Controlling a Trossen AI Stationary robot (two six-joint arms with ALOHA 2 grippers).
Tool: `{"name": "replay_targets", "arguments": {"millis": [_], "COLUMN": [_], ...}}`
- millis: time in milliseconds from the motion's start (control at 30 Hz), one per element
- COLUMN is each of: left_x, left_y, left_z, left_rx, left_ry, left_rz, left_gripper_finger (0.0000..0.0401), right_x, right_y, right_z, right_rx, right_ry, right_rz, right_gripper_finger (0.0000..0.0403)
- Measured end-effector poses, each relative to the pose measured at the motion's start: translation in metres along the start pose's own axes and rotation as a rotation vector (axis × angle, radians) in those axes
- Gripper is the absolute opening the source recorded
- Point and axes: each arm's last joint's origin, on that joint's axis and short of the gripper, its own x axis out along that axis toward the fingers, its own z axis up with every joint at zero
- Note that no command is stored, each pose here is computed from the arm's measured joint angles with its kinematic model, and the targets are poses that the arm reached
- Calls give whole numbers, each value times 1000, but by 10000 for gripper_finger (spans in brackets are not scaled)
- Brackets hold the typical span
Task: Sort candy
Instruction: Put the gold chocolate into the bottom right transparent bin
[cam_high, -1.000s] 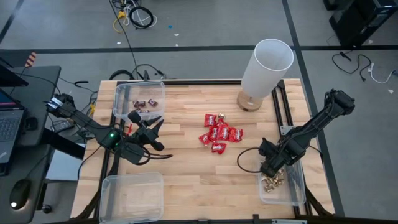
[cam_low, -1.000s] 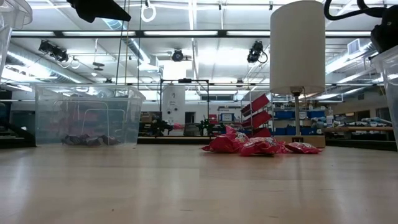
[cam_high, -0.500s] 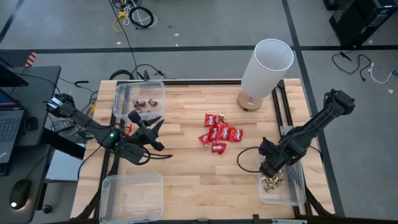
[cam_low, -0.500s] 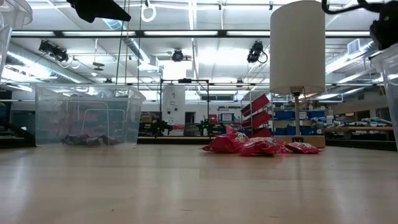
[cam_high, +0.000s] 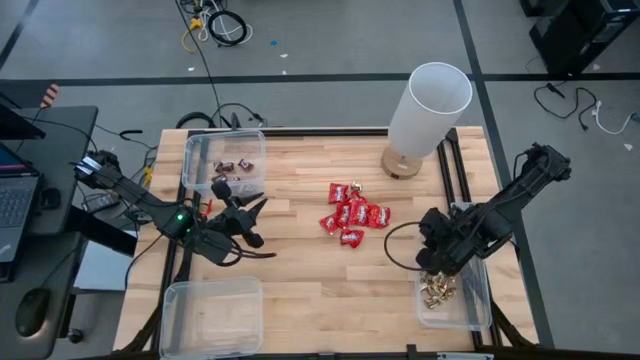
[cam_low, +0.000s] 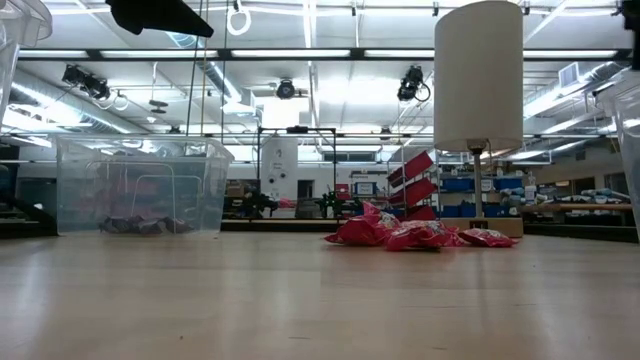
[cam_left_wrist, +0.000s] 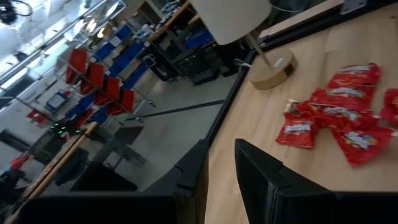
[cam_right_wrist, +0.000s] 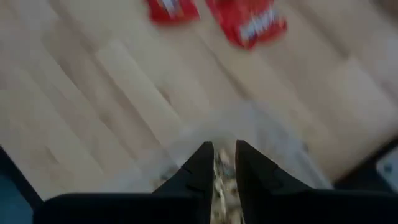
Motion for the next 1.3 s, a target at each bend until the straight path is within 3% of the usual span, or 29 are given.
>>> {"name": "replay_targets", "arguments": {"millis": [200, 433, 833, 967, 1300], "left_x": [0, 0, 0, 0, 0], "left_y": [-1, -1, -1, -1, -1], "left_z": [0, 0, 0, -1, -1], "left_rx": [1, -6, -15, -16, -15], "left_ry": [-1, -1, -1, 1, 2], "left_rz": [-35, -35, -35, -35, -35], "left_gripper_finger": [82, 82, 82, 82, 82], "right_x": [-18, -14, -10, -2, 40], "right_y": [3, 1, 9, 10, 11], "right_z": [19, 47, 105, 121, 150], "right_rx": [-63, -90, -287, -284, -287], "right_ry": [-209, -287, -518, -535, -385], "right_rz": [21, 1, 66, 58, 27], "right_gripper_finger": [54, 54, 54, 54, 54]}}
